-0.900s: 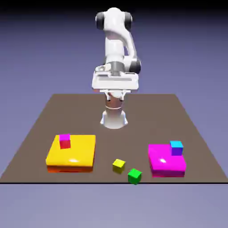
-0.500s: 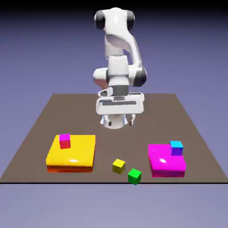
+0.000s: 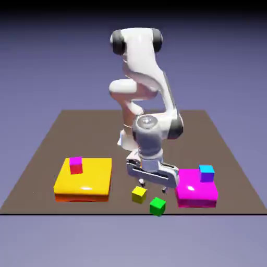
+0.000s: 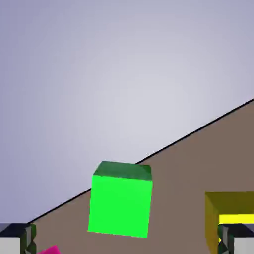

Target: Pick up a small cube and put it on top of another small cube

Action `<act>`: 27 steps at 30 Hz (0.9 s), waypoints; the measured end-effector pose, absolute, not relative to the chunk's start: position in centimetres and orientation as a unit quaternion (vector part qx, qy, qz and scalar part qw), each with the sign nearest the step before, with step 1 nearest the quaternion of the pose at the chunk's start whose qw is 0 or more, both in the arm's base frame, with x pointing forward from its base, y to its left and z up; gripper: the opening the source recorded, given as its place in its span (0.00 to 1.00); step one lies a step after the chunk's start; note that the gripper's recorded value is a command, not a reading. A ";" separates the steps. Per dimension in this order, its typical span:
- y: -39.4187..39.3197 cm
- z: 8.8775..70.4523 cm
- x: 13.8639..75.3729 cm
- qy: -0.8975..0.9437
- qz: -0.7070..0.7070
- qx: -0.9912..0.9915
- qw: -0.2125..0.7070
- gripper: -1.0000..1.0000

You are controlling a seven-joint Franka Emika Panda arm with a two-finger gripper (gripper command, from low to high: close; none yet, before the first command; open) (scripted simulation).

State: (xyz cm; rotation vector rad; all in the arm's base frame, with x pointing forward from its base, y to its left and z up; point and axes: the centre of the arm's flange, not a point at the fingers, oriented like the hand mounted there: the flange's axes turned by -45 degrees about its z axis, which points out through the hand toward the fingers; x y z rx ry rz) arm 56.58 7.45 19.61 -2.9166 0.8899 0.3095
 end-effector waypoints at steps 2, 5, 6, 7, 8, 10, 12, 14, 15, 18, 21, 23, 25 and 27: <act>7.9 16.4 56.5 0.298 0.114 -0.947 0.036 0.50; 8.4 11.8 55.7 0.298 0.114 -0.947 0.036 0.00; 8.4 11.8 55.7 0.298 0.114 -0.947 0.036 0.00; 8.4 11.8 55.7 0.298 0.114 -0.947 0.036 0.00; 8.2 13.6 56.1 0.298 0.114 -0.947 0.037 0.00; 7.8 17.3 56.6 0.298 0.114 -0.947 0.037 0.00; 11.6 20.7 56.1 0.249 0.119 -0.960 0.037 0.00; 17.7 23.9 54.3 0.170 0.123 -0.977 0.033 0.00; 20.6 25.6 53.2 0.130 0.124 -0.983 0.029 0.00; 28.5 30.4 48.5 0.009 0.123 -0.992 0.008 0.00; 31.3 32.2 46.3 -0.037 0.120 -0.992 -0.003 0.00; 31.3 28.6 45.8 -0.036 0.120 -0.992 -0.003 0.00; 31.2 25.3 45.1 -0.036 0.120 -0.992 -0.003 1.00; 31.2 25.3 45.1 -0.037 0.120 -0.992 -0.005 1.00</act>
